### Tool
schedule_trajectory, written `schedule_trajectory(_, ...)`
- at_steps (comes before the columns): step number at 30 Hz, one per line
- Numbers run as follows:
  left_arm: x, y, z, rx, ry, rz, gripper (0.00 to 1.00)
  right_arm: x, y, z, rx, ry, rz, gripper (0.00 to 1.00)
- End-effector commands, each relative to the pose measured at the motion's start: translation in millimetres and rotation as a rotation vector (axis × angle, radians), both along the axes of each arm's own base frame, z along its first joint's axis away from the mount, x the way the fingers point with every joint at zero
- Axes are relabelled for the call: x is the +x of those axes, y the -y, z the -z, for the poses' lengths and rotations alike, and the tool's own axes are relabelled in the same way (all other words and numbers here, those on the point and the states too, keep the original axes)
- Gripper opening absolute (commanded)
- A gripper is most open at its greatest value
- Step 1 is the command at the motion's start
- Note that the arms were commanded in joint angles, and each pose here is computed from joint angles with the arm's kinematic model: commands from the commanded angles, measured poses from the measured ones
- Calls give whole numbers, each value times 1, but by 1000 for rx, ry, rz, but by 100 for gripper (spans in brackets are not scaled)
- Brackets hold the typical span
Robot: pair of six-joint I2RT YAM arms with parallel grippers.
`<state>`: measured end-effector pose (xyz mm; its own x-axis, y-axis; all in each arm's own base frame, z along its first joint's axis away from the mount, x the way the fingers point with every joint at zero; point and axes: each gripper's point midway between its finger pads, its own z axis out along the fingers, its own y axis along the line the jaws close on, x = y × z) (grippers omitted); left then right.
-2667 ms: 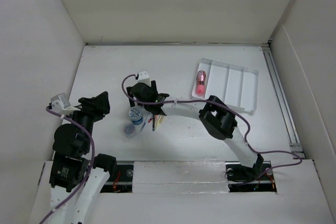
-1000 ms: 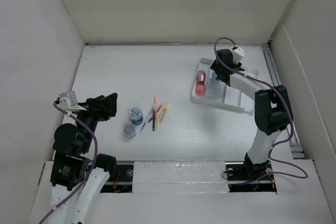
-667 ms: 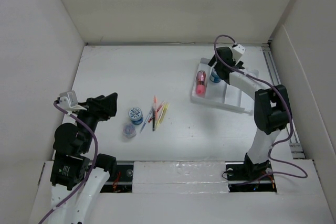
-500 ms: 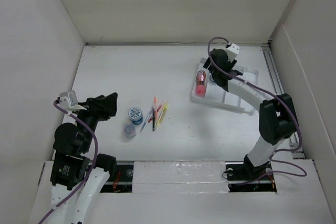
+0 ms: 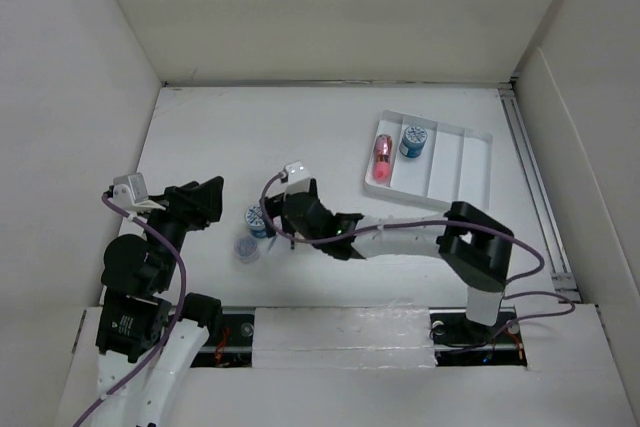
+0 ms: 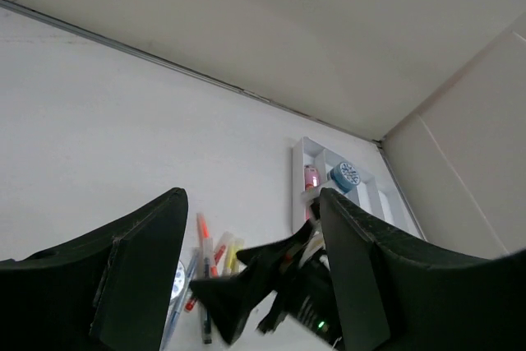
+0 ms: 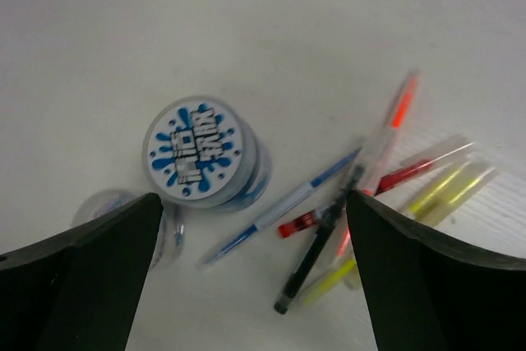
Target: Organize the desk
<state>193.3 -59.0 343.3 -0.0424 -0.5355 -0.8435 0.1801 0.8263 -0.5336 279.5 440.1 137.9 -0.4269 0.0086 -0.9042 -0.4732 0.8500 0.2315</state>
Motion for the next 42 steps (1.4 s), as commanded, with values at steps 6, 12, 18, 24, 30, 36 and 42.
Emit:
schedule_trajectory(6,-3,-1,-13,-3,55,-2,61,-8,-48,15,-93,26,-62,100)
schedule_trajectory(12,-3,-1,-12,0,54,2,61,1,-59,23,-138,38,-52,100)
schedule_trajectory(18,-3,0,-12,0,54,4,61,11,-71,43,-195,35,-31,97)
schedule_trajectory(24,-3,0,-12,-1,54,7,61,16,-76,46,-160,28,11,67)
schedule_trajectory(30,-3,1,-13,1,58,13,61,32,-61,-43,28,111,91,55)
schedule_trajectory(36,-2,2,-11,4,49,14,61,69,7,-104,144,148,251,55)
schedule_trajectory(42,0,5,-10,7,47,28,61,111,134,-85,184,65,517,56)
